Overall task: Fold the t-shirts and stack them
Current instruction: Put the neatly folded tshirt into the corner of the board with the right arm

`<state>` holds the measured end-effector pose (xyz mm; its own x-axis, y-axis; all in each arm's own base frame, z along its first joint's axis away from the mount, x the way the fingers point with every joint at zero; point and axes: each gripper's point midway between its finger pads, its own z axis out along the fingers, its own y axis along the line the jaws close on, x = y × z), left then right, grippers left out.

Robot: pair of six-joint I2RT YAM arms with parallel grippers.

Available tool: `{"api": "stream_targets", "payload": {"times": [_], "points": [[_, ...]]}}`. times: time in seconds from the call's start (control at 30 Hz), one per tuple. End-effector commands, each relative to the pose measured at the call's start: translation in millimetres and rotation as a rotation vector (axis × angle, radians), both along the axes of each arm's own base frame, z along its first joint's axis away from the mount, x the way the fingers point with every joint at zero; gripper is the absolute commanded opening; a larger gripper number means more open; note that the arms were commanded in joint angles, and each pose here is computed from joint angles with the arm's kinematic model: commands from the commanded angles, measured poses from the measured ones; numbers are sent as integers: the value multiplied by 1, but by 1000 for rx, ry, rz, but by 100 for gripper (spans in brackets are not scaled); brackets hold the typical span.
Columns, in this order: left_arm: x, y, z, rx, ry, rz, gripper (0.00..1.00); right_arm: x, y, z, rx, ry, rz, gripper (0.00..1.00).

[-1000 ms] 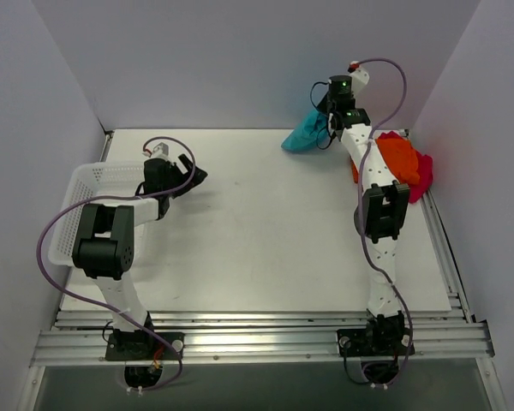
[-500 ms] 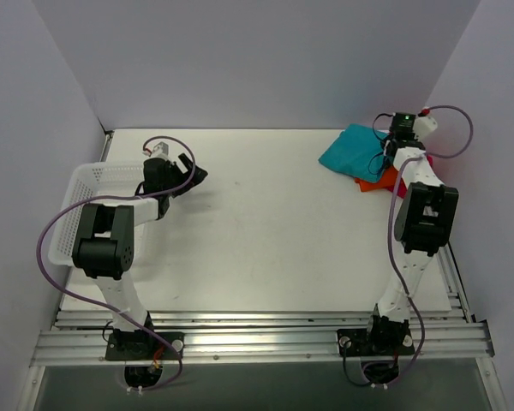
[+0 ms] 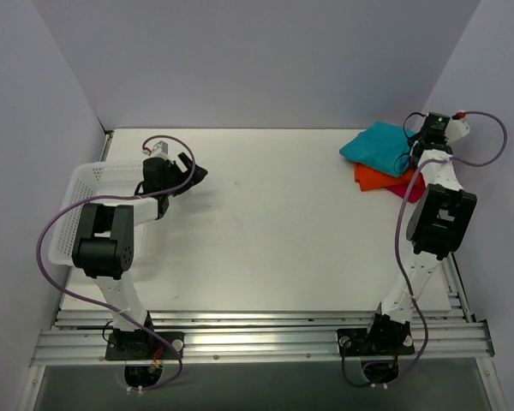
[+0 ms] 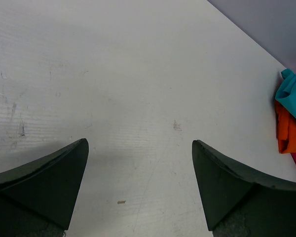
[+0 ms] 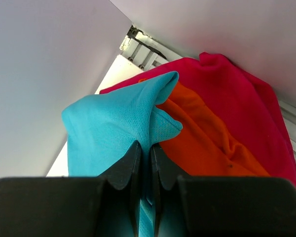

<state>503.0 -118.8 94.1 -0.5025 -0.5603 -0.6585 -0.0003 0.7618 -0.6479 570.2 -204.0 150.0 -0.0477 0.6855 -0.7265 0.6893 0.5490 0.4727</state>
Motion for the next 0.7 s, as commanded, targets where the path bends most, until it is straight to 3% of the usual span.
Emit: {"api": "stream_targets", "payload": {"times": [0.0,0.3,0.37,0.4,0.43,0.53,0.67], "points": [[10,-1,18,-19,-65,-10,95,-6,-7,15,10,-59,-19,0],[8,-3,18,-29,-66,-16,95,-66,-7,-41,83,82,-142,0],[8,-4,19,-32,-67,-19,95,-81,-2,-60,108,135,-163,15],[8,-3,20,-32,-69,-18,95,-87,-2,-65,108,149,-171,31],[7,-3,21,-35,-72,-18,95,-91,-2,-67,104,159,-182,64],[7,-4,21,-36,-73,-20,95,-109,-8,-65,63,184,-229,93],[7,-5,19,-40,-71,-23,95,-121,-9,-27,19,164,-266,95]]}}
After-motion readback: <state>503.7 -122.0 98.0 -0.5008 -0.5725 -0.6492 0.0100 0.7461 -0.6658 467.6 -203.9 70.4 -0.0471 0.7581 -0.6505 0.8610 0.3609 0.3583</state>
